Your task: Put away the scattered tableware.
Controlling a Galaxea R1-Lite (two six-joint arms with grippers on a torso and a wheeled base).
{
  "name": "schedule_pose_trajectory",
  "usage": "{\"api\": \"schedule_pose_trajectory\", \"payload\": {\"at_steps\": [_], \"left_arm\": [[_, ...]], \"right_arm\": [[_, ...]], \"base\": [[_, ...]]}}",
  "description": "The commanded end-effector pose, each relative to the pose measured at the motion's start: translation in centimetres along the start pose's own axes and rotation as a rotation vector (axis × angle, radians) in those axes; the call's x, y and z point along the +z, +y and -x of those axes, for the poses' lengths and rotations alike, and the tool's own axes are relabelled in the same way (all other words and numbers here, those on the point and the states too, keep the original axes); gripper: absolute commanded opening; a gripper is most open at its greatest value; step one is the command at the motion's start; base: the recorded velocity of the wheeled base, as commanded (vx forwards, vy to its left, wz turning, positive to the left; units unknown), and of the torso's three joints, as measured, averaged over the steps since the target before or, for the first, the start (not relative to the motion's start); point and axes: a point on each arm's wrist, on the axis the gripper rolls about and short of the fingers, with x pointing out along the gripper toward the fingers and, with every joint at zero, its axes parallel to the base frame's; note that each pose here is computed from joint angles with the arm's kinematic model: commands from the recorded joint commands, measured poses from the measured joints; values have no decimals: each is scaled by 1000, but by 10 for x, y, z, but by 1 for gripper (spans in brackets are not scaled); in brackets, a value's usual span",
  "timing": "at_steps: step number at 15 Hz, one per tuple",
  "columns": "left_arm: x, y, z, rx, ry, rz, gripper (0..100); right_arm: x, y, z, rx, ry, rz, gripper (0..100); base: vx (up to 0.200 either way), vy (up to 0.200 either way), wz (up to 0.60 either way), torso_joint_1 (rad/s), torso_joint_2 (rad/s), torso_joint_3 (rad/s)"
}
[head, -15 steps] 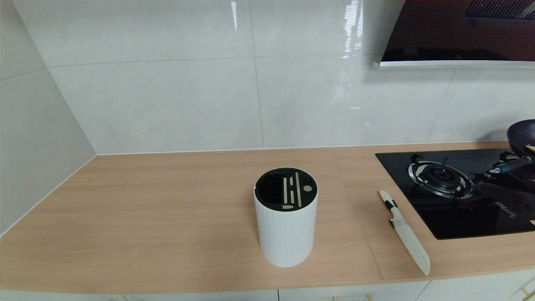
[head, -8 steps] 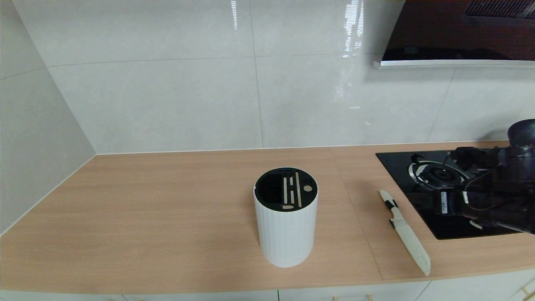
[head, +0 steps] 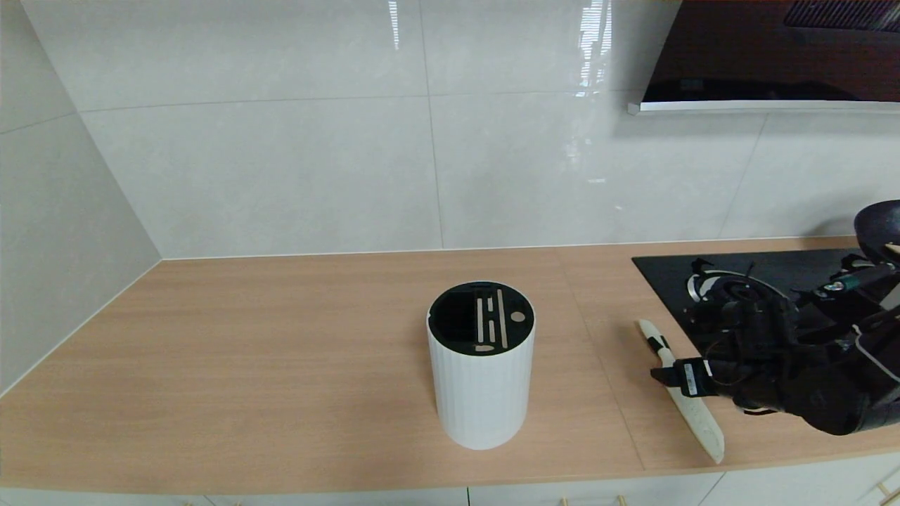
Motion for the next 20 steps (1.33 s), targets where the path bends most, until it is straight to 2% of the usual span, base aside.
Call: {"api": "schedule_pose_trajectory", "payload": {"at_steps": [1, 20], "left_arm": [[0, 0, 0, 1, 0, 0, 100], [0, 0, 0, 1, 0, 0, 100]], "right_arm": [[-14, 2, -17, 3, 47, 7, 100], [-15, 2, -39, -6, 28, -5, 100]], "base": [[0, 0, 0, 0, 0, 0], [0, 0, 0, 0, 0, 0]]}}
